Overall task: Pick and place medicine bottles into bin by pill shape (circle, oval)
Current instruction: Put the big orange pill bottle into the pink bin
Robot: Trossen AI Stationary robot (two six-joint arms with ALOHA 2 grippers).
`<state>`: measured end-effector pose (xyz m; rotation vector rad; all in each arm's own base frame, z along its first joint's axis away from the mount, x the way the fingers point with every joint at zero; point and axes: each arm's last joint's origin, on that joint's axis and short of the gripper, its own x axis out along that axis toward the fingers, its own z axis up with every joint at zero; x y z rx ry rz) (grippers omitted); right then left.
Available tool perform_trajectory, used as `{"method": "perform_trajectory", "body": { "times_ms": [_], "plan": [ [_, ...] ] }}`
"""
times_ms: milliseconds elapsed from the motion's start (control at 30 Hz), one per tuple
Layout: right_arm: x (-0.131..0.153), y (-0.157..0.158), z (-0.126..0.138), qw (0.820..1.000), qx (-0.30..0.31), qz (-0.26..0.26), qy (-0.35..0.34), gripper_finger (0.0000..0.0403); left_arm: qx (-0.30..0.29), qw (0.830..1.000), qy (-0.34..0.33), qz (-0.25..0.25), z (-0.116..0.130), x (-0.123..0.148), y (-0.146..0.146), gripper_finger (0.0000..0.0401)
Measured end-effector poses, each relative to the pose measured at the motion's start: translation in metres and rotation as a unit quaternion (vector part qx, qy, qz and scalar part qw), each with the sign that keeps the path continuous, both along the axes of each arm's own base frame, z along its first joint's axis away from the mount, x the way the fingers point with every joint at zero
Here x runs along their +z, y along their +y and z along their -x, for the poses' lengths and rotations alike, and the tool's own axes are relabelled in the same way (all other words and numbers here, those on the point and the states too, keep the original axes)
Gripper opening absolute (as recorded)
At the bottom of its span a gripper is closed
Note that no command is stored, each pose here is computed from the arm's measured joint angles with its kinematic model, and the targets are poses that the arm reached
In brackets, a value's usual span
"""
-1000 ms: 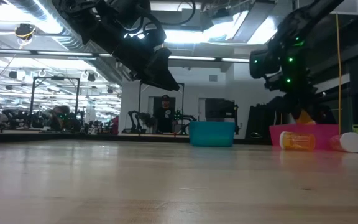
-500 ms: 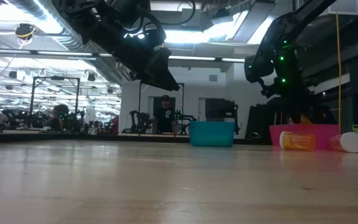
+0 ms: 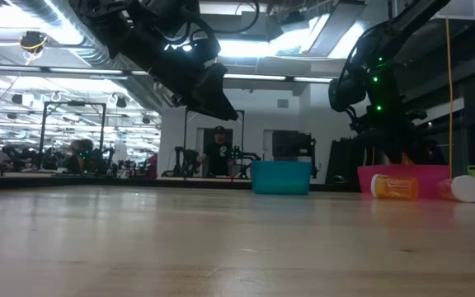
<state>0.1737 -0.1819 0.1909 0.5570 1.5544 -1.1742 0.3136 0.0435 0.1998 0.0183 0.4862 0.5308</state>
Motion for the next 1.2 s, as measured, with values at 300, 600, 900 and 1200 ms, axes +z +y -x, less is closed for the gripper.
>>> {"method": "perform_trajectory", "body": {
  "times_ms": [300, 600, 900, 1200],
  "plan": [
    [0.000, -0.001, 0.000, 1.000, -0.001, 0.008, -0.001, 0.0206, 0.000, 1.000, 0.000, 0.000, 0.000, 0.000, 0.000, 0.0163],
    [0.000, -0.001, -0.001, 1.000, -0.002, 0.006, -0.008, 0.0207, 0.000, 1.000, 0.000, 0.000, 0.000, 0.000, 0.000, 0.0163],
    [0.000, -0.010, -0.010, 0.998, 0.022, 0.045, -0.047, 0.0207, 0.000, 1.000, 0.000, 0.000, 0.000, 0.000, 0.000, 0.0163],
    [0.001, -0.013, -0.011, 0.996, 0.034, 0.070, -0.039, 0.0207, 0.000, 1.000, 0.000, 0.000, 0.000, 0.000, 0.000, 0.0163]
  ]
}}
